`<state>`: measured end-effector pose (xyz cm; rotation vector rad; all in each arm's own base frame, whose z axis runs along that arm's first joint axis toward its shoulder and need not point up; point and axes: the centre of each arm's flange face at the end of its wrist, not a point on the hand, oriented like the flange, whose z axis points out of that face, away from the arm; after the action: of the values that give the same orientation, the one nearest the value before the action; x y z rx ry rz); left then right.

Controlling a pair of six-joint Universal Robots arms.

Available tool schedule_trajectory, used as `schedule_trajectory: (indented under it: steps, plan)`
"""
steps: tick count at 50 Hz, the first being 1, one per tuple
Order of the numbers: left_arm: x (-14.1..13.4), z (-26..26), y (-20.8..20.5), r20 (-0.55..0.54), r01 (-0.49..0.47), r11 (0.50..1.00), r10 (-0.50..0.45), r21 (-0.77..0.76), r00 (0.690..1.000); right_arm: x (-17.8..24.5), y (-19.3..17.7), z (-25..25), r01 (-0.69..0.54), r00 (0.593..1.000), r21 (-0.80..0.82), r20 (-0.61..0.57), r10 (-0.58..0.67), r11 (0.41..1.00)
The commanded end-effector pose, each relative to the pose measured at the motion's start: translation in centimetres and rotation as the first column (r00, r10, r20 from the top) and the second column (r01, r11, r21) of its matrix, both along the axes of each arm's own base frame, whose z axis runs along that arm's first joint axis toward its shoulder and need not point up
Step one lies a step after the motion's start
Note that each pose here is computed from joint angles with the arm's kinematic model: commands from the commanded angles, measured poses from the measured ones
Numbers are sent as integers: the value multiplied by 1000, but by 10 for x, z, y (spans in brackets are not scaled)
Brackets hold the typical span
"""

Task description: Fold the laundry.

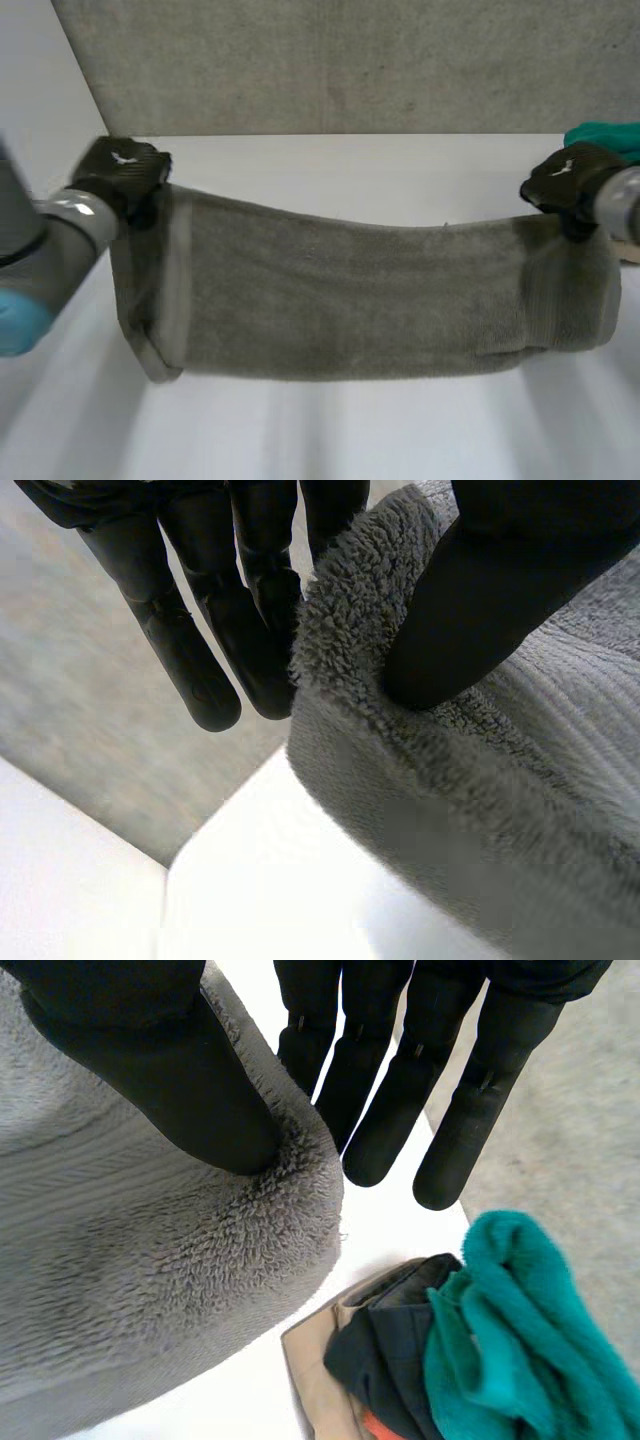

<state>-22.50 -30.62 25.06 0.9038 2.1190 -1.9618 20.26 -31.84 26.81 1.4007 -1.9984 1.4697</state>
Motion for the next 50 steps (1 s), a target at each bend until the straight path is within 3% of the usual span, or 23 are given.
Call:
schedule_trajectory:
  steps: [1,4,5,7,8,9,12,13,16,19,21,25,36,42,45,50]
  plan:
    - [-32,-1,-69,89,32,980,-15,-196,996,31,-58,-3,22,999,-258,51,-10,966]
    - [-43,39,-95,32,6,908,8,-420,999,39,-80,23,54,989,-454,144,13,889]
    - [-44,52,-99,5,-6,877,9,-480,1000,43,-91,45,89,976,-585,212,46,806]
    - [-45,91,-107,-73,-57,752,11,-657,997,44,-97,67,135,958,-692,274,85,709]
    - [-44,99,-109,-93,-71,716,9,-695,996,43,-97,91,181,938,-773,321,129,609]
    - [-44,114,-110,-137,-103,638,-4,-763,991,43,-95,106,206,926,-809,343,158,550]
    - [-44,138,-105,-195,-144,531,-40,-835,980,41,-87,128,247,908,-849,371,195,467]
    - [-42,144,-103,-219,-162,509,-53,-845,974,41,-87,129,247,906,-849,373,199,468]
    - [-39,143,-103,-239,-169,540,-61,-825,969,44,-83,128,248,898,-840,387,210,483]
    - [-36,117,-105,-241,-147,638,-63,-756,968,46,-81,119,237,897,-819,391,206,522]
    - [-33,93,-104,-228,-121,703,-61,-701,972,47,-81,102,213,904,-785,384,187,582]
    - [-26,50,-102,-195,-86,782,-47,-617,980,50,-82,69,163,916,-718,365,167,677]
    - [-24,-62,-92,-107,-10,918,-36,-397,994,54,-90,-72,73,950,-363,308,46,929]
    - [-13,-103,-66,-51,-3,976,-9,-220,999,44,-67,-108,51,973,-124,232,-21,991]
    - [-4,-92,-52,-14,-12,982,9,-186,1000,38,-42,-103,27,982,-8,188,-25,1000]
    - [22,-78,-1,147,-22,1000,23,-13,989,25,4,-84,-25,997,144,73,15,989]
